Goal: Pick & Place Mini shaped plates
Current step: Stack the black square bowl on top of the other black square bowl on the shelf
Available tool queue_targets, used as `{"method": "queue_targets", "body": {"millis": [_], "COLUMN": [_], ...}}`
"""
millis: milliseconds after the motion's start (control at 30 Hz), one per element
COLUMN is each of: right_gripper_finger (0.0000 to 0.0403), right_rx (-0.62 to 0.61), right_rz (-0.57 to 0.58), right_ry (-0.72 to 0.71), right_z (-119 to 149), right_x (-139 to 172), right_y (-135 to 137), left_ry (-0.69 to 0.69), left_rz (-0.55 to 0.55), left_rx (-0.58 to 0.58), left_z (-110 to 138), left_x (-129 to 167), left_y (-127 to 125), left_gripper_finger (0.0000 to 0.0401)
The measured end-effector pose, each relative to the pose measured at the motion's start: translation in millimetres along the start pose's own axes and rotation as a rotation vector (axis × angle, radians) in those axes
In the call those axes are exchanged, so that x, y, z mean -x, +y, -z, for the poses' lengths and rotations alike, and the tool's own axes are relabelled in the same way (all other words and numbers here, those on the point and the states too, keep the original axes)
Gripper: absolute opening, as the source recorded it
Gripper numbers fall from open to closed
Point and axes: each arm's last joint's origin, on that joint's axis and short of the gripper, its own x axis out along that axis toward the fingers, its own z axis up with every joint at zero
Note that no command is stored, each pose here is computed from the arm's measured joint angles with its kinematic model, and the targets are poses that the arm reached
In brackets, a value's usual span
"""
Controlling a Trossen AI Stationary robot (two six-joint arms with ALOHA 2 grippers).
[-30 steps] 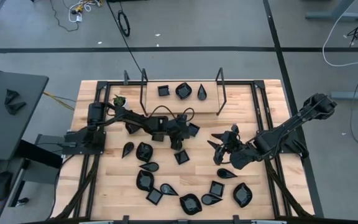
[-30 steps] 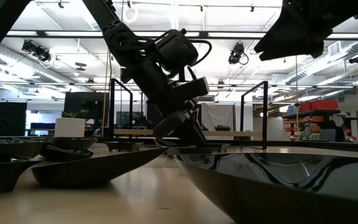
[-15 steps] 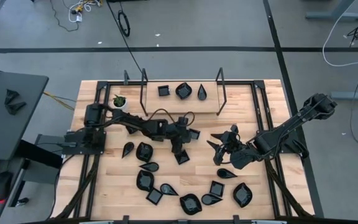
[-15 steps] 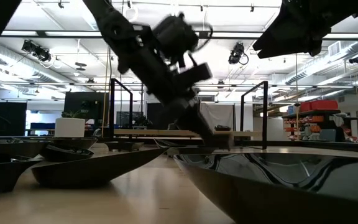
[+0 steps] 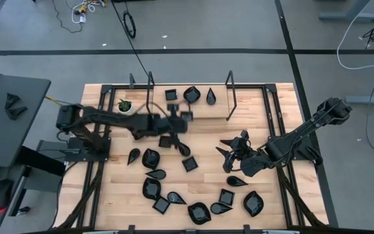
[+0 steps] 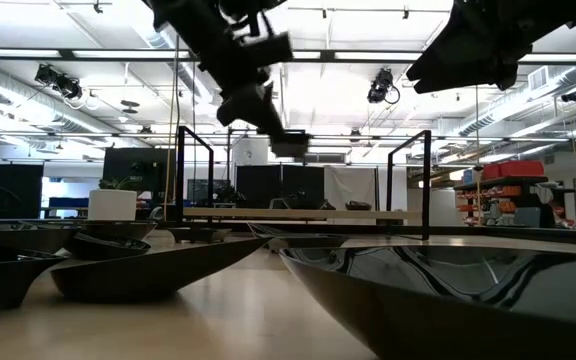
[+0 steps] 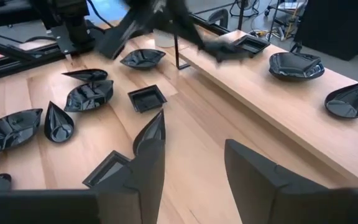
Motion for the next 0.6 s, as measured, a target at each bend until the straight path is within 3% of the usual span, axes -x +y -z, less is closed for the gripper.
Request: {"method": "queue_targets", "body": {"millis": [167,300,400,600], "right_gripper_finger": [0.0169,0.0169,0.0169,0.0169], "right_rx": [0.008,0.01,0.018,0.014], "right_rz": [-0.002,-0.007,-0.008,-0.012], "right_ry": [-0.003,-0.009,-0.01,-0.014], "right_z": [-0.4,-1.2,-1.4,-2.0], "right_x": [0.0,0.0,0.0,0.0], "right_y": [0.3,1.0,1.2,1.7], "left_ry": [0.14,0.173,0.18,0.222], "left_rz": [-0.055,-0.019,-0.034,-0.033], "left_rx": [0.09,0.177,0.215,0.147], "left_z": [32.7,58.1,69.1,81.4], "left_x": [-21.0,-44.7,-54.6,-67.5], "left_y": [48.5,76.3,89.6,95.0], "left_gripper_finger": [0.0001,0.0001,0.0001,0.0001]}}
